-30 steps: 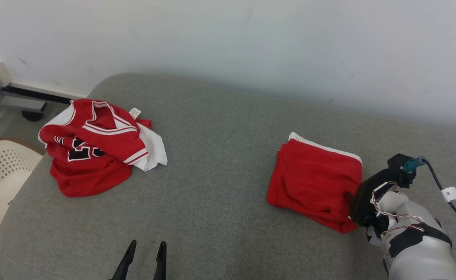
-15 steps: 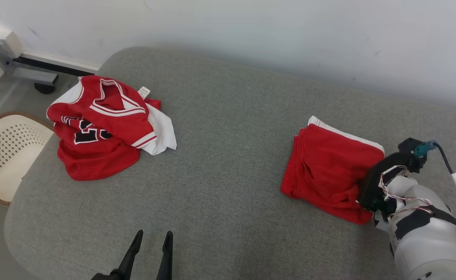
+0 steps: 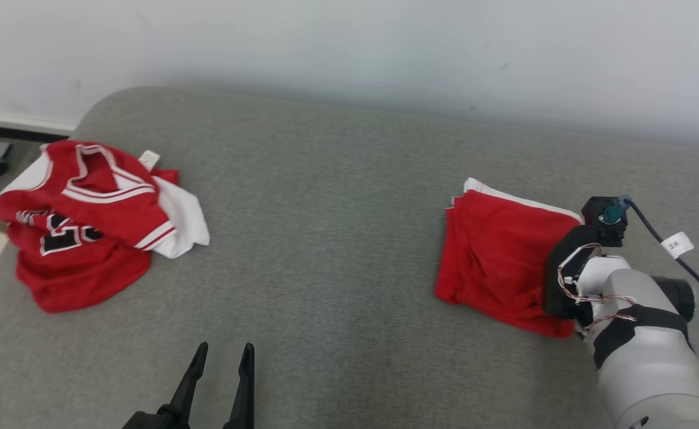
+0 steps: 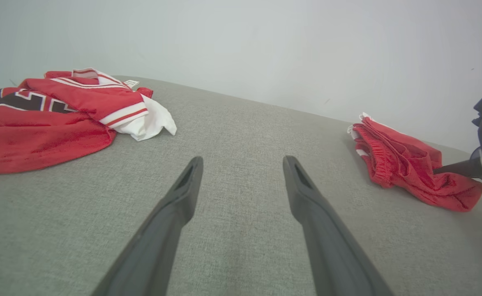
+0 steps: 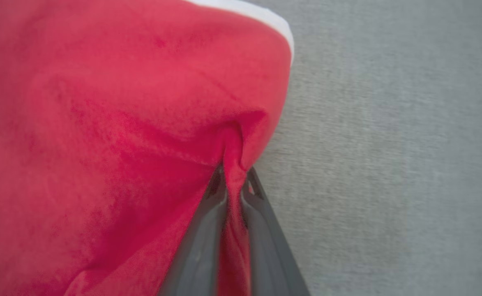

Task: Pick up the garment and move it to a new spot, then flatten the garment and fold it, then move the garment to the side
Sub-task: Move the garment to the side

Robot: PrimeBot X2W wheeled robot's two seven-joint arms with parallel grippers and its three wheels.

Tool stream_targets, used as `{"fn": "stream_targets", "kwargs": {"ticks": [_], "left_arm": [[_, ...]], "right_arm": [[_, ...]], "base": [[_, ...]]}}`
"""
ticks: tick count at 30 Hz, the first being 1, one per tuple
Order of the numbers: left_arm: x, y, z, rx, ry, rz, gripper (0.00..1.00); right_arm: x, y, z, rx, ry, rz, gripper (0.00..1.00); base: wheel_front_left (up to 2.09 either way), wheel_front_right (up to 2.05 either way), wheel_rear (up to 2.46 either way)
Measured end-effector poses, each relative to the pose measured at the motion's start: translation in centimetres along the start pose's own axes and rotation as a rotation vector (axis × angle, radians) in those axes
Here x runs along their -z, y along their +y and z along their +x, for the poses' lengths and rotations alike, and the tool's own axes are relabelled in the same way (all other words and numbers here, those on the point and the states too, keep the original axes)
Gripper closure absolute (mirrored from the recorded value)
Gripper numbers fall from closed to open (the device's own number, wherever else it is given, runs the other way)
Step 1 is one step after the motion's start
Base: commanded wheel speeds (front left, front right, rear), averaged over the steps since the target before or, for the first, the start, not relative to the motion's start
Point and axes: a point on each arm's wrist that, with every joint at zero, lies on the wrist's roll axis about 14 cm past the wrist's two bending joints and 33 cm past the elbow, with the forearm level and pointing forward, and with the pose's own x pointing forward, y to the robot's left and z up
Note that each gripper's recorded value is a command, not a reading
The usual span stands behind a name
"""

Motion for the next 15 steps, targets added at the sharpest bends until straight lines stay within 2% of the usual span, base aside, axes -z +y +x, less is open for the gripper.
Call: {"fn": "stream_targets", "kwargs": {"ticks": [15], "left_arm": [[1.0, -5.5, 4.2, 0.191, 0.023, -0.006, 0.0]], "right_arm": [[2.7, -18.9, -4.8, 0.43, 0.068, -0.233, 1.0]], "base": [[0.0, 0.0, 0.0]]}}
